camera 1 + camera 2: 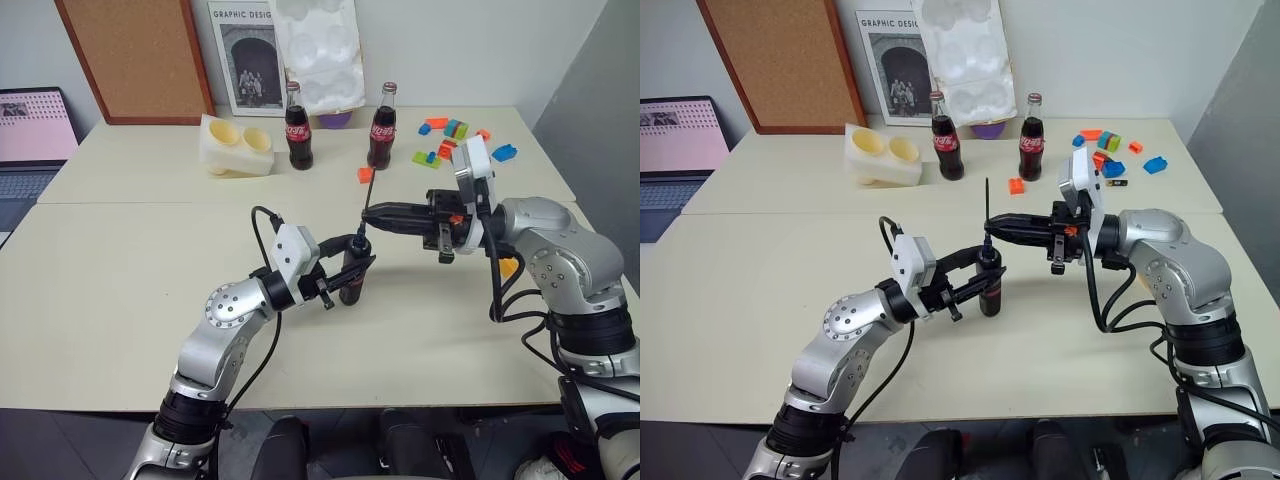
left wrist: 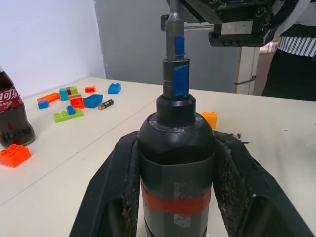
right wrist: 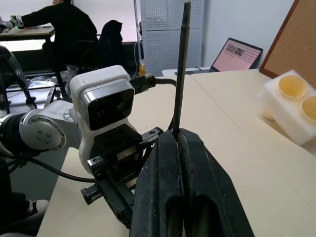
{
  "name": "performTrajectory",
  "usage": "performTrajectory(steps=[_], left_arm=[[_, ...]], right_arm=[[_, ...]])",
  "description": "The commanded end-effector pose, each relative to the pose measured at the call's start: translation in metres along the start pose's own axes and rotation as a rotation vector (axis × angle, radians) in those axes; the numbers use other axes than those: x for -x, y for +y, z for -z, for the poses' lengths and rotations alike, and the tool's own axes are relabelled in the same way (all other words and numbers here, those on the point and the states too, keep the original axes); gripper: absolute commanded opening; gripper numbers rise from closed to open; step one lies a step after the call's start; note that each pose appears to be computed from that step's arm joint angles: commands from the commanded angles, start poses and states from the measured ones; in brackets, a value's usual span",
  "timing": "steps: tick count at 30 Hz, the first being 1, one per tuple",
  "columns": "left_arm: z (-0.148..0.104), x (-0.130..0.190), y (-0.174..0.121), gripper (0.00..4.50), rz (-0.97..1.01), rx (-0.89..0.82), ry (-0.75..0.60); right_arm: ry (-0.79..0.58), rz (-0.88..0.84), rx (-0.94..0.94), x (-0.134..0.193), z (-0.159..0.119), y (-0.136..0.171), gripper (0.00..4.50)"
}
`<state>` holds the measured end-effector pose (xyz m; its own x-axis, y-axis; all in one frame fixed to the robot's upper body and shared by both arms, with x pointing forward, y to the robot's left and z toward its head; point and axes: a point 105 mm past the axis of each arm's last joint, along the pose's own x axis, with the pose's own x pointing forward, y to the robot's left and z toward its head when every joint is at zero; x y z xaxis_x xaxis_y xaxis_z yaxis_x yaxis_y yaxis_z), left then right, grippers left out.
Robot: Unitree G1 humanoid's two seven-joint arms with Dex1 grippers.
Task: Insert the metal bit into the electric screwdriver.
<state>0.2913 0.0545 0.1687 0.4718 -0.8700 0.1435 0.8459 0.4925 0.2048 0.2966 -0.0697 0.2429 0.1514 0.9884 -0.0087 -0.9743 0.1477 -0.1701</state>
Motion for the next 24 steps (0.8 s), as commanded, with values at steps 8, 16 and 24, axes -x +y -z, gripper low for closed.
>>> performTrajectory(steps=[8, 16, 24], left_arm=[[-0.012, 0.0, -0.003, 1.65, 0.004, -0.031, -0.037], [-0.037, -0.009, 0.025, 1.65, -0.109, -0.216, -0.01], [-0.027, -0.023, 0.072, 1.65, -0.134, -0.676, 0.347]], right_arm=[[-0.023, 0.015, 0.039, 0.006, -0.016, 0.0, 2.19], [-0.037, 0.159, 0.088, 0.03, -0.026, -0.003, 3.98], [0.108, 0.429, 0.217, 0.076, -0.017, -0.011, 4.02]])
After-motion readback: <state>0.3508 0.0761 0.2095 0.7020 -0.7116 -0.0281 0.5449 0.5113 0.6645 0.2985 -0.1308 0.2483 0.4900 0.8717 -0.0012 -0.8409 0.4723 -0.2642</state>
